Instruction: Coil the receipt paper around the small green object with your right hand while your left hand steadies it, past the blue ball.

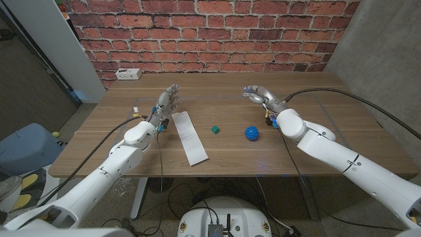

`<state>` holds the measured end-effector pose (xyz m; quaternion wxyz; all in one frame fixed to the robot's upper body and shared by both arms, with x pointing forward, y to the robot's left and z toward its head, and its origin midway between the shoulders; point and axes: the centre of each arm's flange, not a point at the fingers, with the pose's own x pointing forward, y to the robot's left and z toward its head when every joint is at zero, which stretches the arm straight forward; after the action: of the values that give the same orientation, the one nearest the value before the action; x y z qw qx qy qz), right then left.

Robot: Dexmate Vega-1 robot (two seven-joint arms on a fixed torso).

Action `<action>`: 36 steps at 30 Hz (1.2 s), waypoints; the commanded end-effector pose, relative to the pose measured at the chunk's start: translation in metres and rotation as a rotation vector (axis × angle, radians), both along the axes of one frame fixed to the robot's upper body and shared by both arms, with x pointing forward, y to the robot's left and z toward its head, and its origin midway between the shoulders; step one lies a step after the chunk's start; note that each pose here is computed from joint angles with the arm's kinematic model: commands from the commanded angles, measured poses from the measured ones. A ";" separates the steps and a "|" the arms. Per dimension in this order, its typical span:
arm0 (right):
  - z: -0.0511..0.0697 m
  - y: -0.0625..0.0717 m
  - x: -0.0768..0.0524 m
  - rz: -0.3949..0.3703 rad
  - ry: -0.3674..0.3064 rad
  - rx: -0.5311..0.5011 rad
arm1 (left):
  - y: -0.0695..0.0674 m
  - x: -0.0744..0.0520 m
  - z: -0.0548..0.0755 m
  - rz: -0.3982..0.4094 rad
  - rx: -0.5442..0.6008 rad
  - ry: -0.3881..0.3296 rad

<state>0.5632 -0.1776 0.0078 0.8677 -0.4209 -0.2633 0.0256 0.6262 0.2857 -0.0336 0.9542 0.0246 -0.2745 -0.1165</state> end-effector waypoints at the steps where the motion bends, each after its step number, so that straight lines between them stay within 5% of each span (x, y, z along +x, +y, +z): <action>1: -0.004 0.020 -0.010 -0.023 -0.017 -0.081 | 0.001 -0.009 -0.005 0.010 0.002 -0.010; 36: -0.017 0.074 -0.029 -0.101 -0.055 -0.324 | 0.013 -0.021 -0.020 0.005 -0.002 -0.019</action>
<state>0.5392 -0.1217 -0.0061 0.8019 -0.5379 -0.2599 0.0091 0.6089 0.2932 -0.0481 0.9522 0.0261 -0.2825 -0.1135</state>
